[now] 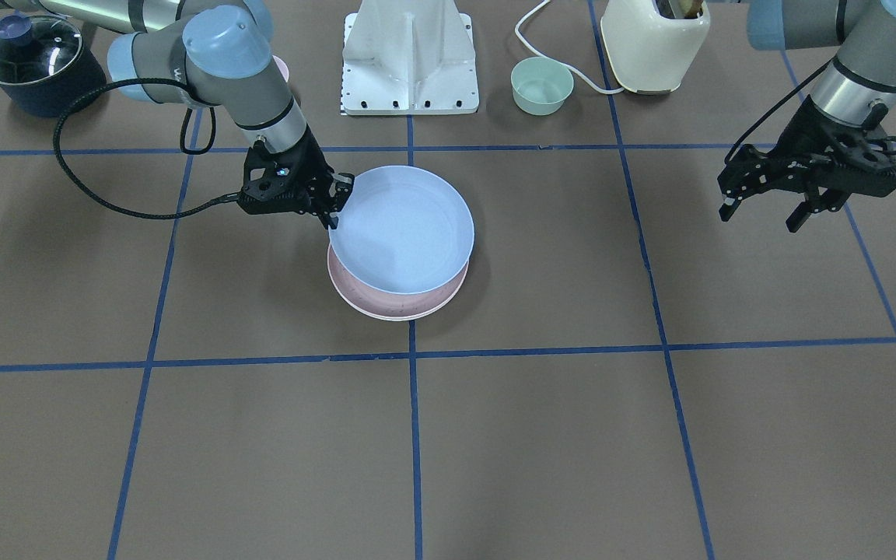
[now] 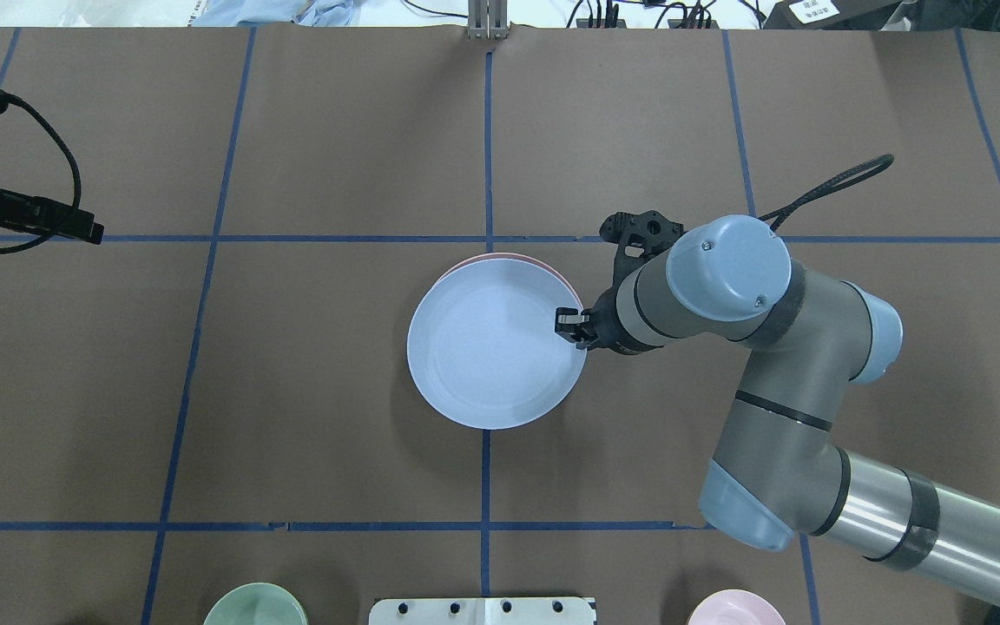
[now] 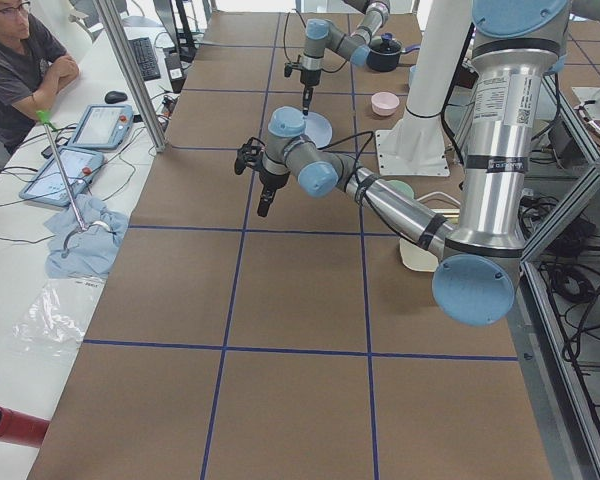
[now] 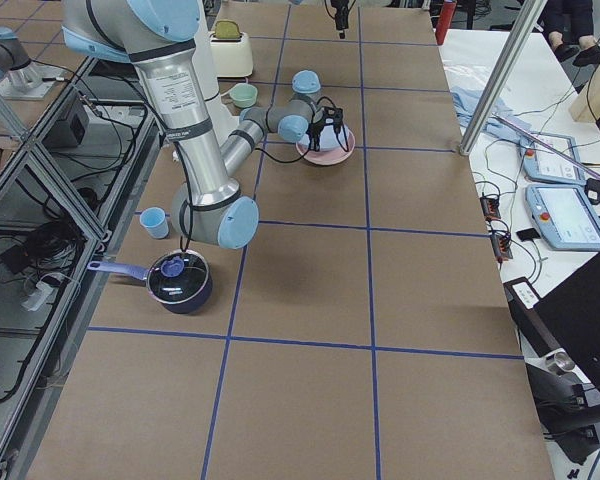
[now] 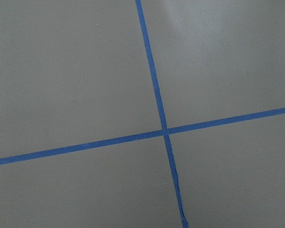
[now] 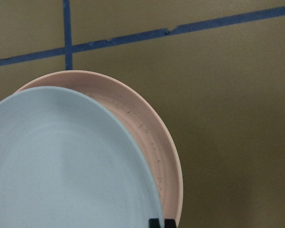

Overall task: Stack three plates with pink and blue
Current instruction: 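Open the right gripper and withdraw it away from the stack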

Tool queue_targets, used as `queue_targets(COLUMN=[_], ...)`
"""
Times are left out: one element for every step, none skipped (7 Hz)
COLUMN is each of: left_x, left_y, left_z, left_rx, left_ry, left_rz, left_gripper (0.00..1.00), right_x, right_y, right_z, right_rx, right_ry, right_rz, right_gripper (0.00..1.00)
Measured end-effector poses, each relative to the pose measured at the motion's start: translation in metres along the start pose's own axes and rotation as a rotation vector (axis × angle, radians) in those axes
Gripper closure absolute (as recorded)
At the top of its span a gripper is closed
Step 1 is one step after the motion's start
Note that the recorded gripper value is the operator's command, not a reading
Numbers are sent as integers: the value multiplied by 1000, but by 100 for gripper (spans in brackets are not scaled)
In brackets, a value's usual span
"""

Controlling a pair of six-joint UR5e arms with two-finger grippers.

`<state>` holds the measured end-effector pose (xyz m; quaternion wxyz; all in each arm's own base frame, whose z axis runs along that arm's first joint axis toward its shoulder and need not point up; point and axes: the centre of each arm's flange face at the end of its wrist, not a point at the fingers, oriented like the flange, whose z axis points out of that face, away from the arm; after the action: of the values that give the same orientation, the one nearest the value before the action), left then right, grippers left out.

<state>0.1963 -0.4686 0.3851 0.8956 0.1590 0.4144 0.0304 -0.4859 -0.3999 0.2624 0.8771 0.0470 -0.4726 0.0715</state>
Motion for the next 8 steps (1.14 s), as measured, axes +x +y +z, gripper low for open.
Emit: queue_targets(left_x=[0,-1,-2,-4,-8,-17,-33,-62], left_y=[0,0,0,1,3,5,6,4], left_z=[0,1,2,3,4,3,-1,-6], left_rx=[-1,-2,-3,-5,-9,-11,-8,-12], left_ry=[0,-1,-3,-6,-11,-21,-38,-57], left_rz=[-1,-1,-2,-4,2,19,46,92], left_gripper=[0,0,0,0,0,0,0,0], right_x=[0,1,1,2,4,8,16,31], right_y=[-2,-4,-5,-7,-11,-22,-40,-65], right_z=[1,1,1,1,-2,-9,-22,-46], right_rx=[11,18,22,27,38,51,56,49], right_ry=[4,6,8,8,9,14,32,66], right_rz=[-3,-4,-3,-2,-1,7,13,1], right_gripper=[100,13,0,0,0,0,0,0])
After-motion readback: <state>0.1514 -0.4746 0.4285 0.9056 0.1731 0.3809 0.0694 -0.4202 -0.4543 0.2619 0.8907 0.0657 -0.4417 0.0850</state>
